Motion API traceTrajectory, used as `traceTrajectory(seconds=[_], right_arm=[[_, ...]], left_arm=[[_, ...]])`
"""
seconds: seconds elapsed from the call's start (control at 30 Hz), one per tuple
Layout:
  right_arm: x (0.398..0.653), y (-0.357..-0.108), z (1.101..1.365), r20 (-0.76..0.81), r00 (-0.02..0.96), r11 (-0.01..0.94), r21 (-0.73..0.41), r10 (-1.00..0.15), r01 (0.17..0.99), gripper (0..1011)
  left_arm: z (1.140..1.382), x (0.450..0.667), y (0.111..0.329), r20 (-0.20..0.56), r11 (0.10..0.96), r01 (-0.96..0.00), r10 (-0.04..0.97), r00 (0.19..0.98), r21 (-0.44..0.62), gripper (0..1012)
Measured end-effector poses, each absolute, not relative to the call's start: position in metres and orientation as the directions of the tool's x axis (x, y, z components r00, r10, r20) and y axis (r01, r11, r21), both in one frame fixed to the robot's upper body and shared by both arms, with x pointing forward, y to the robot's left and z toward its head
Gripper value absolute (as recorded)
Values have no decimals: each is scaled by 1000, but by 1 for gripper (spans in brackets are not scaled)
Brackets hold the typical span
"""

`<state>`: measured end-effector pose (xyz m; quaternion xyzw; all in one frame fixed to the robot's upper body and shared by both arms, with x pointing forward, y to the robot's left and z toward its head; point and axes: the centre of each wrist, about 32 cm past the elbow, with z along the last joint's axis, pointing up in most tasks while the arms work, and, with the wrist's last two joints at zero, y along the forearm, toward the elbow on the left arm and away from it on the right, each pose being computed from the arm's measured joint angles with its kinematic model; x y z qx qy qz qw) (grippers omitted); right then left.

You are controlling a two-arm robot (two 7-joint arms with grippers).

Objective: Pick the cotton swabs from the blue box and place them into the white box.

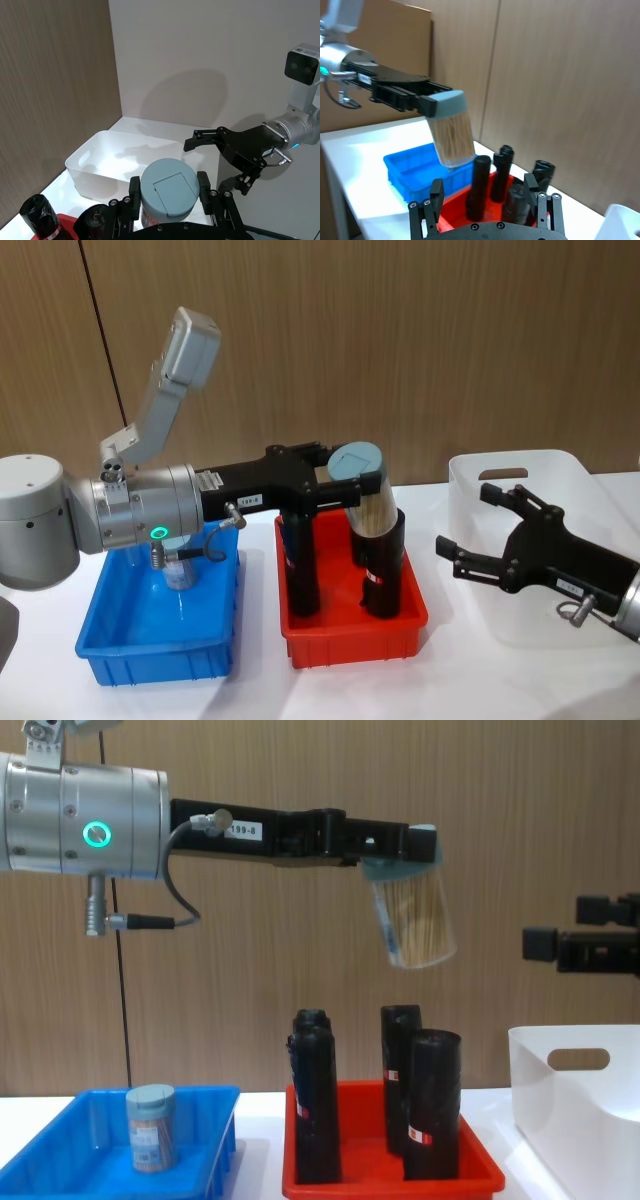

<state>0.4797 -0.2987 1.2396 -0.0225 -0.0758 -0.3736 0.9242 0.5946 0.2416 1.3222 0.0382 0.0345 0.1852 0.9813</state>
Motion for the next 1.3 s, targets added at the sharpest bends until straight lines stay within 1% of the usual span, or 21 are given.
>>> traceTrajectory(seconds=[0.07,0.1,0.27,0.53,0.9,1.3], right_arm=[[487,-301,1246,150,741,750,7,-654,661,1002],[487,-301,1246,150,741,750,7,-654,661,1002],[498,-302,1257,130,789,795,-12,-601,607,1002],[508,-297,1265,96,820,821,-37,-565,570,1002],[519,-285,1269,64,831,829,-64,-552,555,1002],[528,-273,1271,63,828,825,-70,-557,561,1002]], left_arm=[[1322,595,242,-54,928,-361,366,929,88,690],[1322,595,242,-54,928,-361,366,929,88,690],[1322,595,242,-54,928,-361,366,929,88,690],[1322,595,242,-54,928,-361,366,929,88,690],[1322,595,242,-54,928,-361,366,929,88,690],[1322,595,242,-54,928,-361,366,929,88,689]])
